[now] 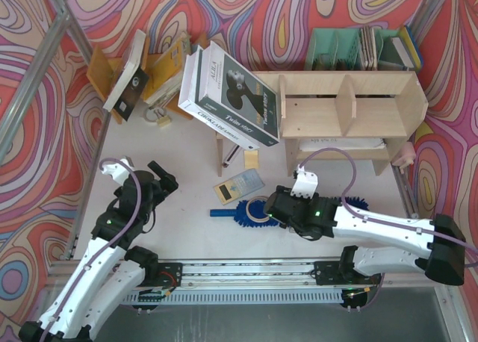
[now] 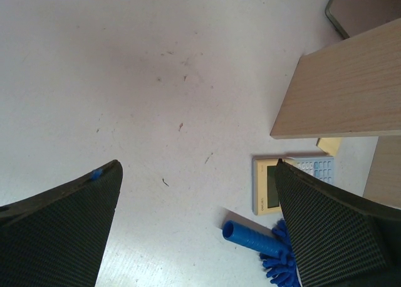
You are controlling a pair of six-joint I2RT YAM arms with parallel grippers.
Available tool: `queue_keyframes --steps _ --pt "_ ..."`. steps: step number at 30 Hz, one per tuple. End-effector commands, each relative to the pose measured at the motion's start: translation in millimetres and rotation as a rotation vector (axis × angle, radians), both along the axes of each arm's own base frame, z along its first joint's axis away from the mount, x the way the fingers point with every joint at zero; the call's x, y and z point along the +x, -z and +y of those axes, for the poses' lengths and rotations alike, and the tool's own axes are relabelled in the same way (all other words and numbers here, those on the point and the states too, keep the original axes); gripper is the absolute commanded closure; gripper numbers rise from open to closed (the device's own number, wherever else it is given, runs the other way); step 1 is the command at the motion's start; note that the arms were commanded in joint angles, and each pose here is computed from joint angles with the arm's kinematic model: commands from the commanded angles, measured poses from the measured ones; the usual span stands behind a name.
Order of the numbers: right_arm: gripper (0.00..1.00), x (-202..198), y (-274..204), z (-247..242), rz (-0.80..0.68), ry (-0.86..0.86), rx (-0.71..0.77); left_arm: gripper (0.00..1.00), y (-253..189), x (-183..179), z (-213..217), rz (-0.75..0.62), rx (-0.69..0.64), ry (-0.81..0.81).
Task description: Dust the bookshelf with a duster
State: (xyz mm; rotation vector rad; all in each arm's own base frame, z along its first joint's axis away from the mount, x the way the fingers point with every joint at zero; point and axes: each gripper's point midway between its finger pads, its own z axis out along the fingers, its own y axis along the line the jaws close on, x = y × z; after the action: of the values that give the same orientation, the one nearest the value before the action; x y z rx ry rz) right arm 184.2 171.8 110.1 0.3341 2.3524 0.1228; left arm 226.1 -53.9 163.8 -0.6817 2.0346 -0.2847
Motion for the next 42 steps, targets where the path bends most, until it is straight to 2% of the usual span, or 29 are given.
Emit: queue_keyframes --steps 1,13,25,42 --pt "0.34 -3 16 -1 0.033 0.035 -0.025 0.02 11 -3 -1 0.028 0.017 0.019" --pt "0.50 6 25 2 0.063 0.064 -0.153 0.02 20 -1 -6 0.036 0.005 0.031" --pt "0.57 17 35 1 0.069 0.087 -0.234 0.02 19 -2 -5 0.023 0.007 0.037" --pt "0.62 30 45 -1 0.086 0.076 -0.270 0.02 24 -6 -4 0.023 0.001 0.037"
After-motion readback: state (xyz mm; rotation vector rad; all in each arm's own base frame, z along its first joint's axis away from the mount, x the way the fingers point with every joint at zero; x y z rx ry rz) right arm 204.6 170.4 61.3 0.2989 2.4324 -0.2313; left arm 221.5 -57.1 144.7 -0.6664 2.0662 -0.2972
